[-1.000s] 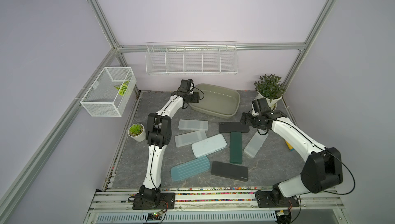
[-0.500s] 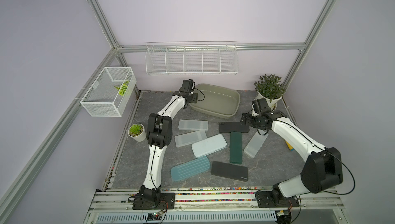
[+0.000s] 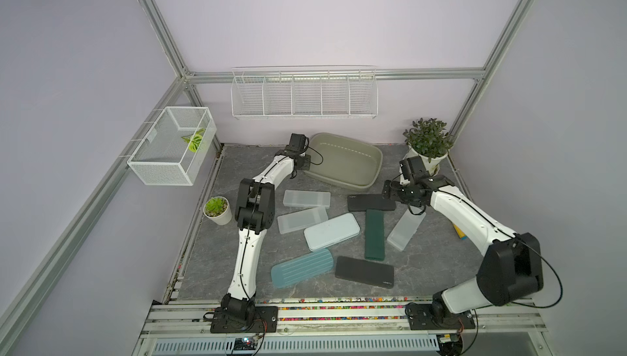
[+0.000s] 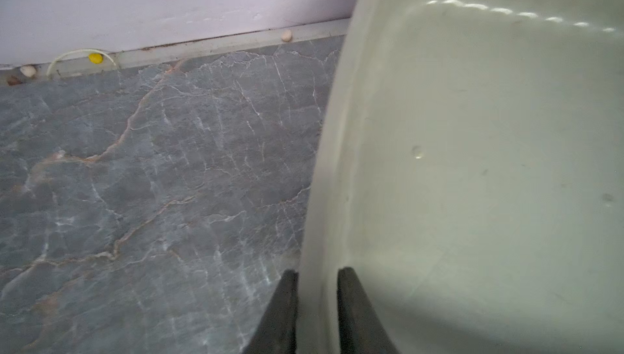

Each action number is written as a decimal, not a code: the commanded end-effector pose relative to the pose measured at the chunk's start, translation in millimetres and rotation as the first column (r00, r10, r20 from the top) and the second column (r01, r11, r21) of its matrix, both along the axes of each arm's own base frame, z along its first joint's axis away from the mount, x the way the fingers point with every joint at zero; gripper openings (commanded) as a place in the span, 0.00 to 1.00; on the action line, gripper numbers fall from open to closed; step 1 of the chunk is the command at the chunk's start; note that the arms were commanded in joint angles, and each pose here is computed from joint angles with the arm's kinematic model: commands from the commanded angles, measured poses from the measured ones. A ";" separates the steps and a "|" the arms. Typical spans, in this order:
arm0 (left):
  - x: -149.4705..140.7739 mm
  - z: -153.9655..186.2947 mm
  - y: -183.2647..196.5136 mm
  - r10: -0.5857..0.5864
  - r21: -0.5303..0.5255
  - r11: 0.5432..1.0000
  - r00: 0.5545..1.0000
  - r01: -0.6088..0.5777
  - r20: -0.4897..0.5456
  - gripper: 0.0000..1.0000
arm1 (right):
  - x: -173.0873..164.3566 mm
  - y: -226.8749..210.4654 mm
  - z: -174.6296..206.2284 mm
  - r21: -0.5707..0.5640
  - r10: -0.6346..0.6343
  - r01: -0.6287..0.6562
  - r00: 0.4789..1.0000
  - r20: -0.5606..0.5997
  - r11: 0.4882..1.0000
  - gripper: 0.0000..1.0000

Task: Put the pencil case into the storage box
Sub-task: Move the storage box to the center of the board, then pick up the pencil case from the center of the board.

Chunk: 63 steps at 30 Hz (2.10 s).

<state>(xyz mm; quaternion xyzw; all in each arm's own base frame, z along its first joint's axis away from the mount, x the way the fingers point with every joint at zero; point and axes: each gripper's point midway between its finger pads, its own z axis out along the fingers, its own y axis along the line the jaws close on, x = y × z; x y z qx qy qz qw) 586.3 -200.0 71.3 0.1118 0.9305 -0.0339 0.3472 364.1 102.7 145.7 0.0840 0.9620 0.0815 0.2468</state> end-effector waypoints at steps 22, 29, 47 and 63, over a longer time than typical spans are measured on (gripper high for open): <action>-128.1 -14.6 79.9 0.407 0.083 0.914 0.886 -0.398 -0.222 0.10 | -47.9 -26.0 -21.0 -0.019 -0.187 0.186 0.976 -0.112 0.982 0.98; -151.8 -22.8 80.1 0.413 0.072 0.909 0.863 -0.411 -0.291 0.10 | -72.2 -37.8 -38.5 -0.073 -0.295 0.286 0.928 -0.227 0.955 0.99; -158.5 22.8 82.2 0.370 0.079 0.929 0.899 -0.362 -0.234 0.70 | -88.6 -50.8 -106.1 -0.100 -0.455 0.456 0.791 -0.410 0.884 0.99; -149.8 104.4 97.6 0.358 0.112 0.930 0.931 -0.349 -0.071 0.65 | -98.7 -65.4 -126.9 -0.132 -0.472 0.465 0.764 -0.441 0.876 0.72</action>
